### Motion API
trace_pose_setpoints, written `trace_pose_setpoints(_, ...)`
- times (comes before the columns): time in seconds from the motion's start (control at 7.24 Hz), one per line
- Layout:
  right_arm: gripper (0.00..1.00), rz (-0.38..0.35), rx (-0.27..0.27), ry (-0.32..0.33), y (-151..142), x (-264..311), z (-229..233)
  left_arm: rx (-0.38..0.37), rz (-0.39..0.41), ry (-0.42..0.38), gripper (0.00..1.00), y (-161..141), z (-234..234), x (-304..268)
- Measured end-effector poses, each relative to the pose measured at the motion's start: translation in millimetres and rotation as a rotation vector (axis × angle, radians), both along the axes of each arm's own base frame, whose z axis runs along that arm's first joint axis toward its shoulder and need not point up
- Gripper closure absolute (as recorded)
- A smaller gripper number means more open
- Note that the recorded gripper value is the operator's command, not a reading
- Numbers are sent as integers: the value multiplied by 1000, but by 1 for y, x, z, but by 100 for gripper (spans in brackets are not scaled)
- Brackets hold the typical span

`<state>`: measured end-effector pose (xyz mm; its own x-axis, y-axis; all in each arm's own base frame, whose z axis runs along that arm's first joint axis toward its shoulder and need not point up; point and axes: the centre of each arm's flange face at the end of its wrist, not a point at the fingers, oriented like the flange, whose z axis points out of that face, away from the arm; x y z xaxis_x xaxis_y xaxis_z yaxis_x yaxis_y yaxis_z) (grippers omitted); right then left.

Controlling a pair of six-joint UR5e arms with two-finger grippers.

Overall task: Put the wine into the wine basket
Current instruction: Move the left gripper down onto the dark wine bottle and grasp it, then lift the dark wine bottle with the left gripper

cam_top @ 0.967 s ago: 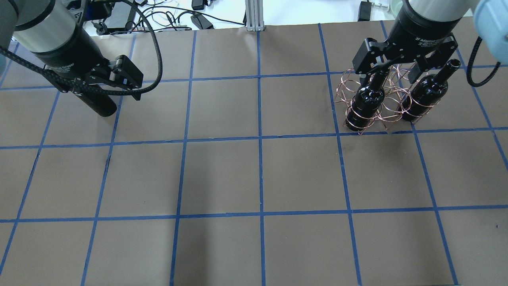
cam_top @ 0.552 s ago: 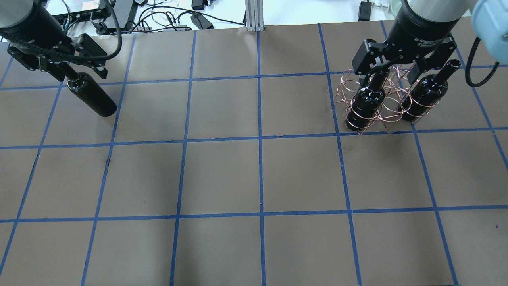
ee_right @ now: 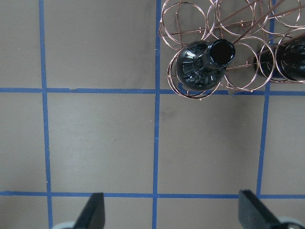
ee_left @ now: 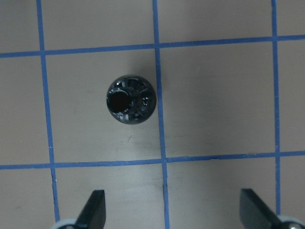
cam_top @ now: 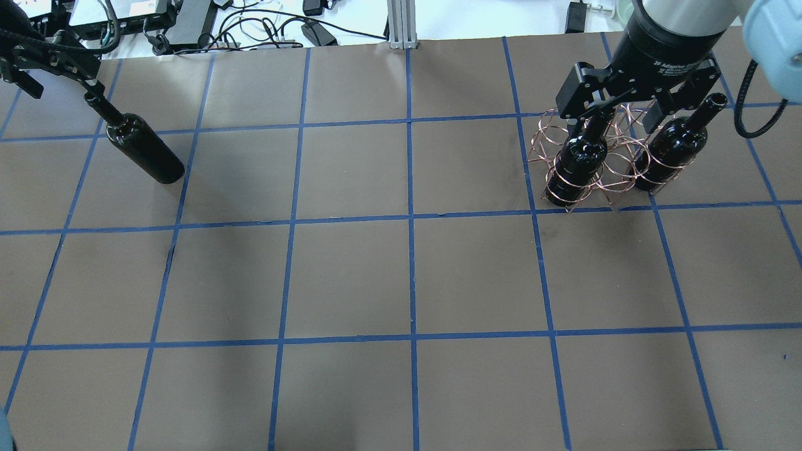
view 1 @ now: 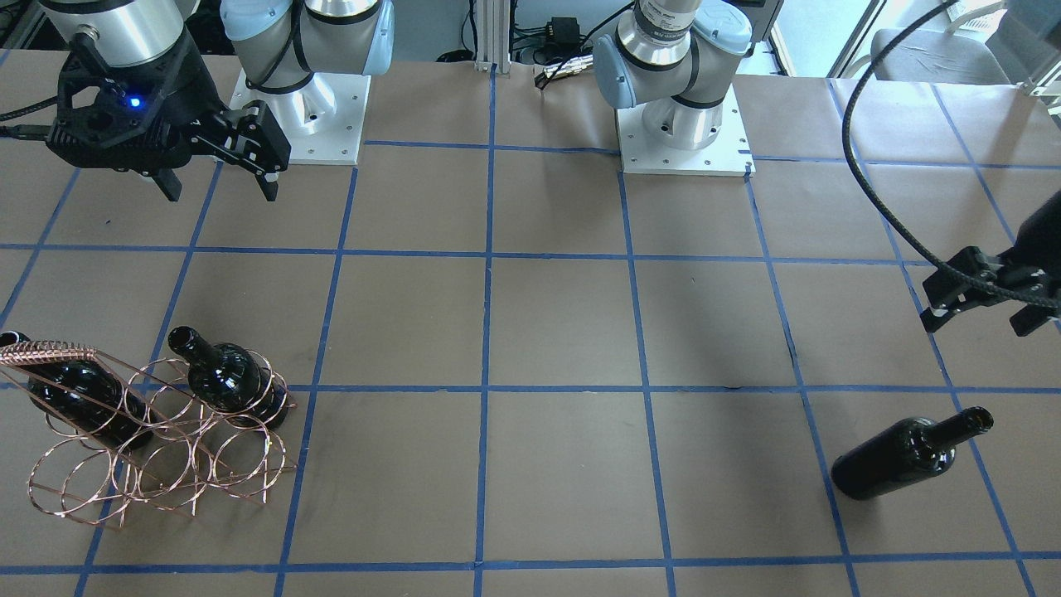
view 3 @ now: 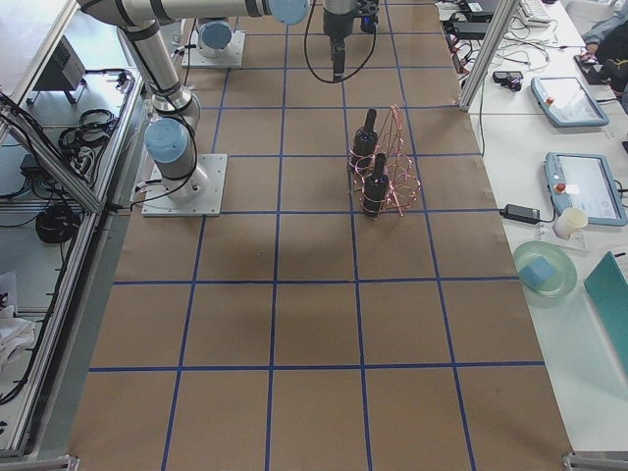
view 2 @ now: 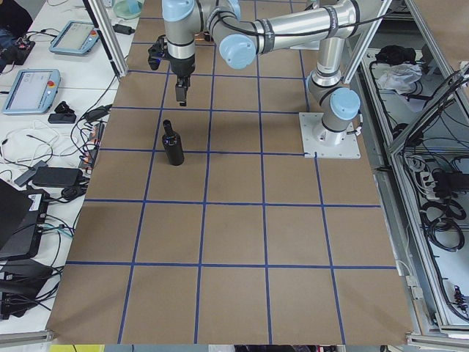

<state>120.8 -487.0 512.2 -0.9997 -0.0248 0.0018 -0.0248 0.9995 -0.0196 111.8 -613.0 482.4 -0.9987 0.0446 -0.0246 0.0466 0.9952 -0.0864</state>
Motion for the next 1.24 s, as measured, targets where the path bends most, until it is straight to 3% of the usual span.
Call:
trace_pose_setpoints(0.41,0,-1,0,-1,0,0,0,-32,-2,-6,2,-47,-43,28)
trace_pose_setpoints(0.83,0,-1,-6,-1,0,0,1,-6,-3,16,17,-64,-77,35)
trace_pose_setpoints(1.1,0,-1,-11,1,1,0,2,10,-4,20,36,-68,-88,37)
trace_pose_setpoints(1.24,0,-1,-12,1,1,0,2,17,-4,22,54,-69,-92,37)
